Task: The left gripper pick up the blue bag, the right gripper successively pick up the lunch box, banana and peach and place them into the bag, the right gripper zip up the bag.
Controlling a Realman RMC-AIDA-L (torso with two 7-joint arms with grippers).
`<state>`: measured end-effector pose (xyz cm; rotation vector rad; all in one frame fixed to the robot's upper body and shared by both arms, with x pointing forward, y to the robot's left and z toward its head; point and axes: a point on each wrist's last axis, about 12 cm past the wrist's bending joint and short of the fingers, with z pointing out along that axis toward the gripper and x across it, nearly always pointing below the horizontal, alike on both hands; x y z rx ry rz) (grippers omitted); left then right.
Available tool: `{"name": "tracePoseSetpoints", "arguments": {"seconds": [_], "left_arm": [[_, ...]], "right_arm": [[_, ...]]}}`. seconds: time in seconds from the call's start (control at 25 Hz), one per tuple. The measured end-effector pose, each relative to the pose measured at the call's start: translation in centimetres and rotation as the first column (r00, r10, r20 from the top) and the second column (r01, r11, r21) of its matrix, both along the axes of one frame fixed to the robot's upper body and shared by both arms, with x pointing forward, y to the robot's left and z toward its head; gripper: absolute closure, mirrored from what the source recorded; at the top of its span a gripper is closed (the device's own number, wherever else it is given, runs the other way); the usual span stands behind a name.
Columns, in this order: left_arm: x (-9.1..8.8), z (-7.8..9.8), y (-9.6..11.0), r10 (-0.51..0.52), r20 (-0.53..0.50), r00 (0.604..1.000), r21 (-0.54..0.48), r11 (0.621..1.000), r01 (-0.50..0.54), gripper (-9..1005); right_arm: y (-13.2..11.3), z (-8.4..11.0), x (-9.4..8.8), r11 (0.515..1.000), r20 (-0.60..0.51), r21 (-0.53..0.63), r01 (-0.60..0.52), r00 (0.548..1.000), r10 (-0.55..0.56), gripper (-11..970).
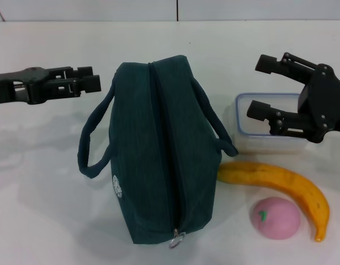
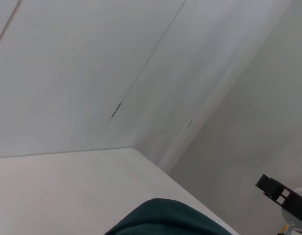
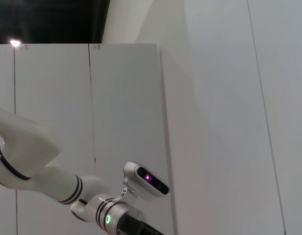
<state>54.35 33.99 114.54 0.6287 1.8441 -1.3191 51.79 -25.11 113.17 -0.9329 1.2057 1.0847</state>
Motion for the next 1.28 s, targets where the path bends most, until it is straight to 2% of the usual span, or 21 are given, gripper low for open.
{"name": "tracePoseSetpoints", "arguments": {"seconds": [0.36, 0.68, 1.28], "left_arm": [[0.0, -0.5, -1.0, -0.030, -0.078, 0.997, -0.010, 1.000, 0.029, 230], [0.0, -1.0, -2.8, -0.070, -0.143, 0.987, -0.045, 0.997, 0.064, 235], [0.3, -1.6, -4.4, -0.088, -0.149, 0.985, -0.029, 0.996, 0.084, 246]], "right_arm": [[0.4, 0.1, 0.3, 1.000, 0.004, 0.005, -0.008, 1.000, 0.008, 120], [0.4, 0.1, 0.4, 1.000, 0.012, 0.006, -0.003, 1.000, 0.003, 121], [0.5, -0.2, 0.4, 1.000, 0.011, 0.006, -0.003, 1.000, 0.003, 121]]}}
